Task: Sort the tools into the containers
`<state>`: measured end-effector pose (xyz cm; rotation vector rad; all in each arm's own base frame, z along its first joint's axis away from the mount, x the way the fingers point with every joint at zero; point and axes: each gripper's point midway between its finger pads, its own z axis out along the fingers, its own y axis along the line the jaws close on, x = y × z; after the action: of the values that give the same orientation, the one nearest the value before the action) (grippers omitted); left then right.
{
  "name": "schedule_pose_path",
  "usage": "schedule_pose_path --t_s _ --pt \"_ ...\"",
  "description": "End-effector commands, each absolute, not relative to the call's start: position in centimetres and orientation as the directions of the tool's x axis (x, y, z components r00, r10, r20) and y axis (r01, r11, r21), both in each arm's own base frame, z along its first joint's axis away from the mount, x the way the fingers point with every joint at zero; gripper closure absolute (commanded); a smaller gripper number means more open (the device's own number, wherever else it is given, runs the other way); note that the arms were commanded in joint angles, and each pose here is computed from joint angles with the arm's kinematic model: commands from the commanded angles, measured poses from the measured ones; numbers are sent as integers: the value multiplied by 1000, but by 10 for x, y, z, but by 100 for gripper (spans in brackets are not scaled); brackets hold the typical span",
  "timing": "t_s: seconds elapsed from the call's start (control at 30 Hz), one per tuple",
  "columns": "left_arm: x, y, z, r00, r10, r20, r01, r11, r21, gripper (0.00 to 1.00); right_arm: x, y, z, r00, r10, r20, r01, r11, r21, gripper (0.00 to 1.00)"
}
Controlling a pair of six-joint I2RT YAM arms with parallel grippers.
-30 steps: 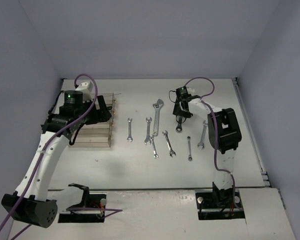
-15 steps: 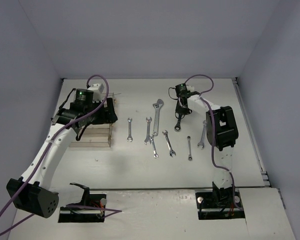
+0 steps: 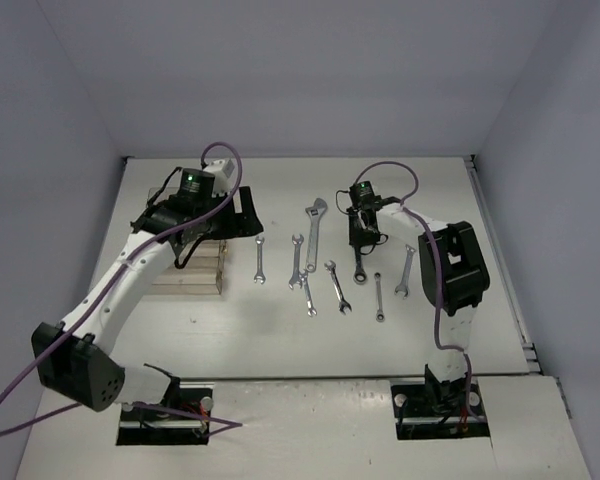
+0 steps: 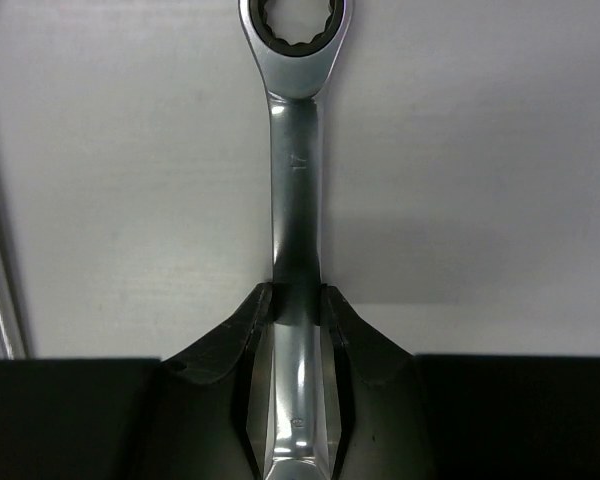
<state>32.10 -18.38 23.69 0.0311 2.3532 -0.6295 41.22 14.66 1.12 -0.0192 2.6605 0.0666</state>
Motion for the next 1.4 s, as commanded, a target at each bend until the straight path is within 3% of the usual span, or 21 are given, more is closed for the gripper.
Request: schedule_pose_path --t_s 0.0,0.63,0.83,1.37 --pt "346 -217 265 -702 -260 -664 217 809 -546 26 399 167 55 -846 -65 -528 -150 981 119 100" --pt "392 -295 204 -797 -362 -483 147 659 -738 26 376 199 106 -725 -111 -680 -332 921 203 100" --pt "405 -314 212 -793 -401 -459 170 578 -798 26 373 216 136 -668 -106 -736 -406 881 241 100" --pt "422 -344 224 -802 -406 -438 205 502 -840 26 362 247 183 -595 -86 -799 -529 791 309 100"
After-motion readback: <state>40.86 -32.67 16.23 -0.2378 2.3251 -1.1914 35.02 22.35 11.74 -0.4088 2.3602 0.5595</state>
